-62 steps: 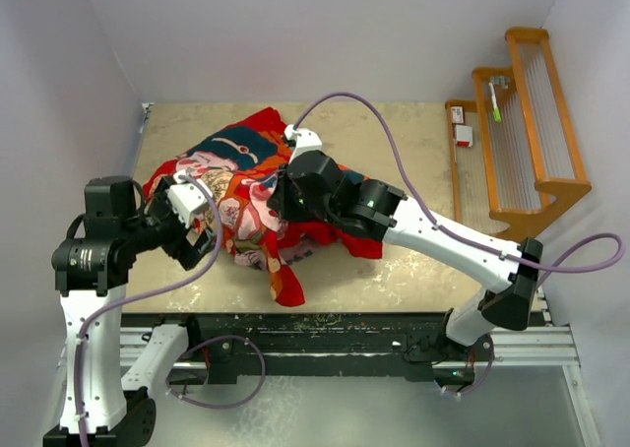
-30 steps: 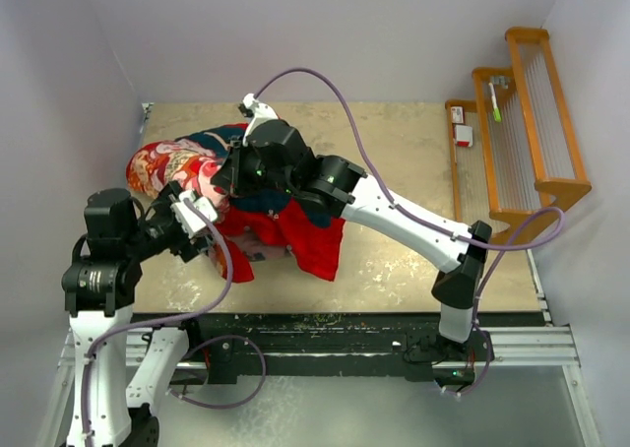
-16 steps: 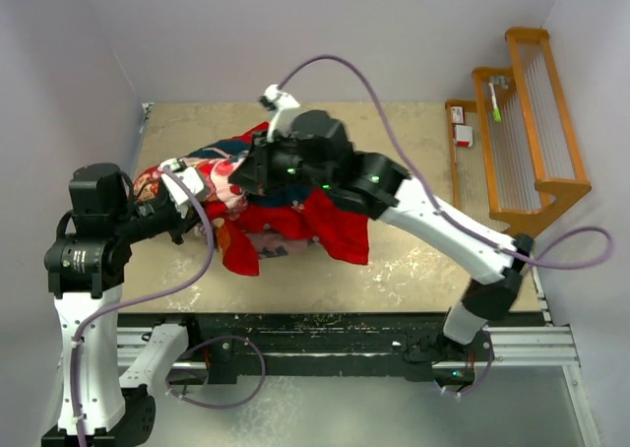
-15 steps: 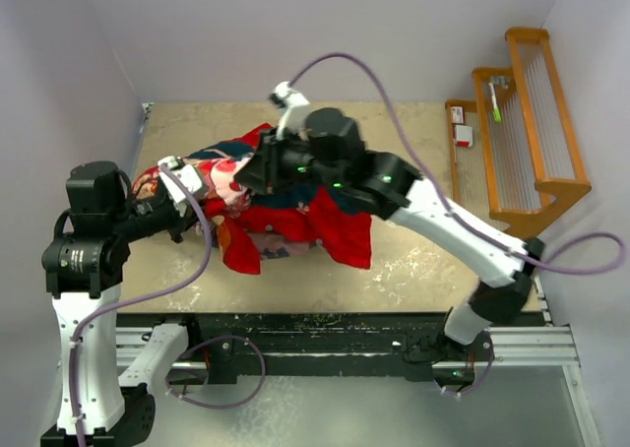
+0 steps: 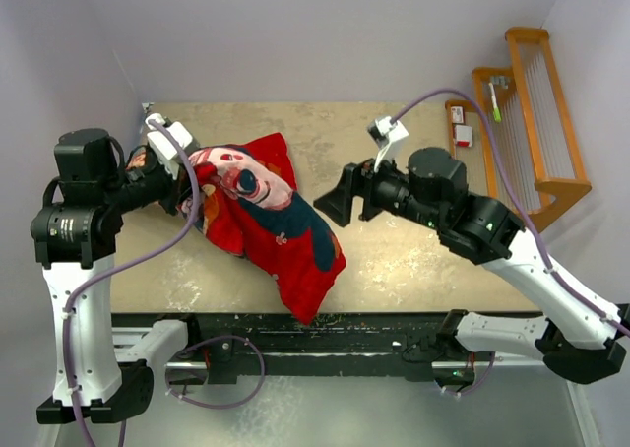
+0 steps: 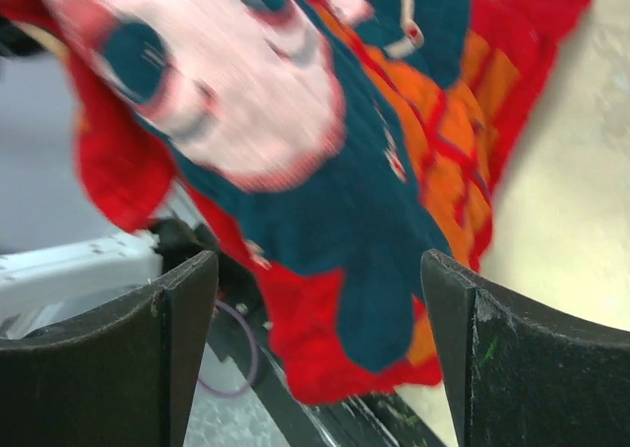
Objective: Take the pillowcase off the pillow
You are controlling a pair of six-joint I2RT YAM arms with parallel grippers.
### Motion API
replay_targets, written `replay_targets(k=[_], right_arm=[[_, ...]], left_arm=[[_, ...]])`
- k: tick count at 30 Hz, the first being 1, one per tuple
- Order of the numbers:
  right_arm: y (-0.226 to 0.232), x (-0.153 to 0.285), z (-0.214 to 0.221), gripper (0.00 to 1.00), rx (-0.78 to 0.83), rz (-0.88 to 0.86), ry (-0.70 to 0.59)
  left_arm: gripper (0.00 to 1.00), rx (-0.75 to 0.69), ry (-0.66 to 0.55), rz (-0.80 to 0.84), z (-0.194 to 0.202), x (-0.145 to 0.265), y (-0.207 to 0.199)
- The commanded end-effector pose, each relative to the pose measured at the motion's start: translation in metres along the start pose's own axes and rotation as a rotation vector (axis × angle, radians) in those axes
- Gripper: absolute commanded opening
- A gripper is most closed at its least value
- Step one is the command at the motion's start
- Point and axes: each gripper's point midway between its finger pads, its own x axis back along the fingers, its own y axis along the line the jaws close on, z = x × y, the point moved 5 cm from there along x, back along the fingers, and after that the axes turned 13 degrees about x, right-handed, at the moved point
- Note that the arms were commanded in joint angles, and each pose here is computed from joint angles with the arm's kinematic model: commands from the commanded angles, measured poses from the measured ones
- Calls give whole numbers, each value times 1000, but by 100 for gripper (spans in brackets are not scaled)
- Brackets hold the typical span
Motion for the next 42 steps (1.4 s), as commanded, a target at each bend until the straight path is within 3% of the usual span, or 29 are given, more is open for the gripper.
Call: replay_targets(k=[1,4,10,17,24,26,27,31,32,37,41,42], right_arm=[[-25,17,37,86,-49,168,38],[-35,25,60,87,-139,235,32],[-30,9,105,88,-263,159,53],[-4,-36,118,92,-323,-88,19],[42,-72,136,94,-350,-292,63],[47,-76,132,85,-379,-317,51],[50,-76,128,74,-416,-329,50],[44,-71,51,5,-468,-285,-164],[43,-68,32,0,-441,-255,-175],[26,-66,-23,0,-253,-42,-145],[0,-45,-67,0,-213,44,-224],[-1,-39,-79,0,-209,41,-254]], left_arm=[[0,-131,-164,-83,-50,20,0],[0,-153,-175,-125,-57,26,3],[0,-187,-177,-151,-55,31,2],[0,-201,-165,-152,-47,30,2],[0,-204,-180,-147,-51,32,1],[0,-207,-178,-147,-51,32,1],[0,-210,-177,-147,-51,32,0],[0,-221,-174,-164,-51,34,2],[0,-226,-174,-167,-52,35,1],[0,-229,-170,-167,-50,36,0],[0,-218,-158,-158,-43,32,1],[15,-215,-156,-160,-41,31,2]])
